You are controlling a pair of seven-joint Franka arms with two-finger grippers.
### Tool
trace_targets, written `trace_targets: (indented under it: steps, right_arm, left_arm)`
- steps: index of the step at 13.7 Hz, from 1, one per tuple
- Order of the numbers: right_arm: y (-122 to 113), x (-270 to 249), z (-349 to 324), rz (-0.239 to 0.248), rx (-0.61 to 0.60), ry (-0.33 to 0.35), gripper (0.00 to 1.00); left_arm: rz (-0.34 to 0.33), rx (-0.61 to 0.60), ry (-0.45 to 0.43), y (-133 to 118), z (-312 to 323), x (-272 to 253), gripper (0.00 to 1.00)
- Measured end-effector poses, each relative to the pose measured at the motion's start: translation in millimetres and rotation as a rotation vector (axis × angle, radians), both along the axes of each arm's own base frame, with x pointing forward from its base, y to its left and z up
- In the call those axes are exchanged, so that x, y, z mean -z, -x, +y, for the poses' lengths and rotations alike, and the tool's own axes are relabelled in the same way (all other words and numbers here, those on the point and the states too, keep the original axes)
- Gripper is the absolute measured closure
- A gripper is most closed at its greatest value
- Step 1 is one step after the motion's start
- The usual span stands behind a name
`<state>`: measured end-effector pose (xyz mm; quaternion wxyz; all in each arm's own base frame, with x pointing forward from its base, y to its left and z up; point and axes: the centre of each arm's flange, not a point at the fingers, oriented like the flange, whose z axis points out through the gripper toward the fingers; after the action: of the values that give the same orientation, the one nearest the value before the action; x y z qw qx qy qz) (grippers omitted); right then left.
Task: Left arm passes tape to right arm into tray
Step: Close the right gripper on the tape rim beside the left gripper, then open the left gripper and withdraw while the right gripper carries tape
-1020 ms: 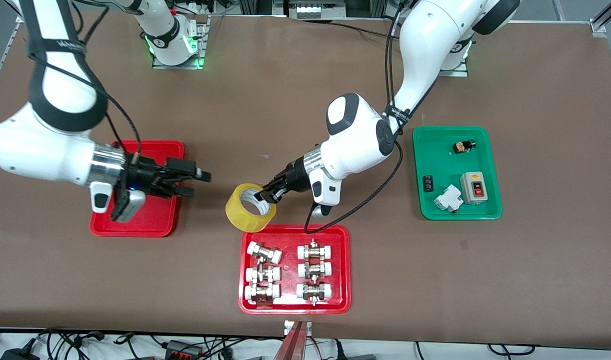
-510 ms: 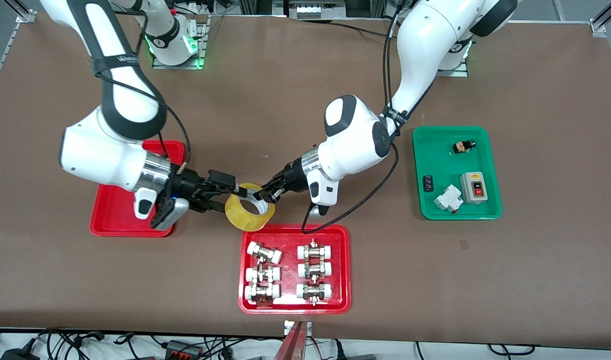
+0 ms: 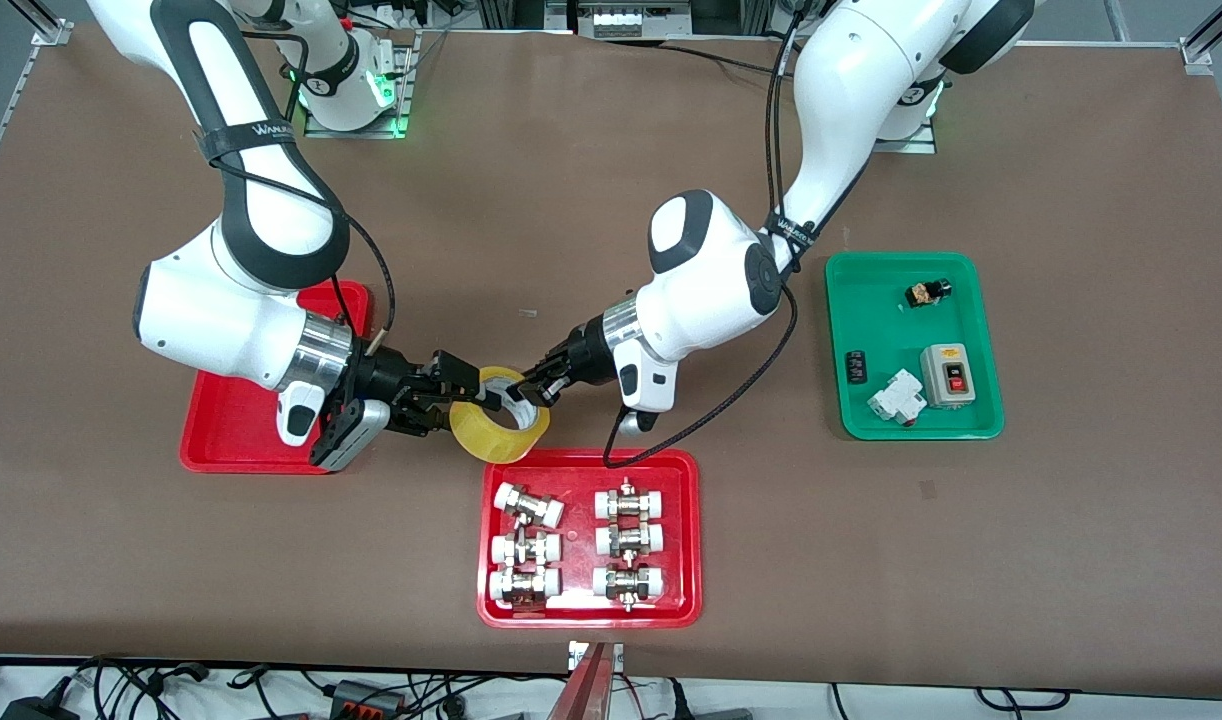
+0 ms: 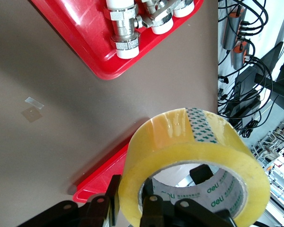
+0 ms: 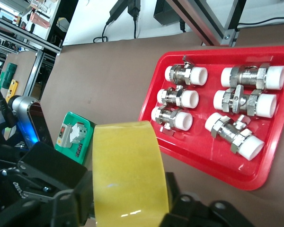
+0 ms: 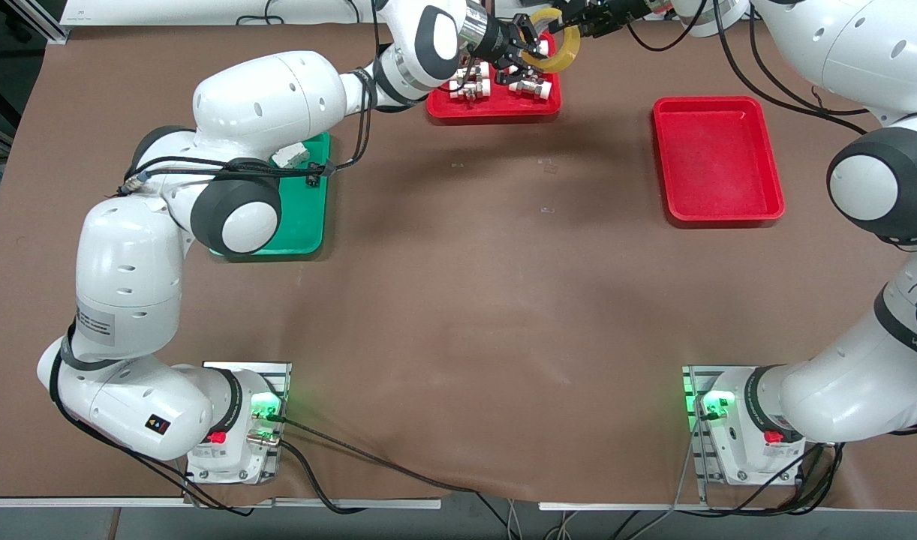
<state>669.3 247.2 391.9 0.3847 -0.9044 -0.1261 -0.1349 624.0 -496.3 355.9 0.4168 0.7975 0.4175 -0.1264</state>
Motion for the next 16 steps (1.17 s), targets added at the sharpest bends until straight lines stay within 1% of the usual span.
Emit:
trace_targets:
  steps: [1, 6, 7, 8, 10, 11, 12, 14, 15, 16]
  right_arm:
    - [0, 0, 0, -0.006, -0.005, 0.001, 0.48]
    - [0, 0, 0, -0.015, -0.012, 0.002, 0.48]
    - [0, 0, 1, -0.014, -0.013, 0.002, 0.48]
    - [0, 0, 1, -0.015, -0.013, 0.003, 0.48]
    - [0, 0, 0, -0.016, -0.011, 0.003, 0.48]
    - [0, 0, 0, -0.016, -0.011, 0.003, 0.48]
    - [-1, 0, 0, -0.015, -0.011, 0.003, 0.48]
    - [-1, 2, -3, -0.016, -0.011, 0.013, 0.48]
    - [-2, 5, -9, -0.009, -0.014, 0.025, 0.48]
    - [-2, 12, -20, 0.016, -0.022, 0.034, 0.48]
  left_arm:
    - [-0.002, 0.000, 0.002, 0, 0, -1, 0.78]
    - [-0.003, 0.000, 0.002, -1, 0, -1, 0.78]
    - [-0.015, 0.003, -0.003, -2, 1, -3, 0.71]
    - [-0.042, 0.012, -0.017, -5, 3, -7, 0.63]
    - [-0.110, 0.023, -0.059, -14, 14, -22, 0.41]
    - [-0.146, 0.021, -0.080, -21, 24, -33, 0.33]
    - [-0.178, 0.018, -0.104, -30, 39, -46, 0.22]
    - [-0.208, 0.055, -0.187, -47, 78, -73, 0.02]
    - [-0.202, 0.081, -0.233, -55, 104, -87, 0.00]
    - [-0.174, 0.118, -0.276, -62, 134, -99, 0.00]
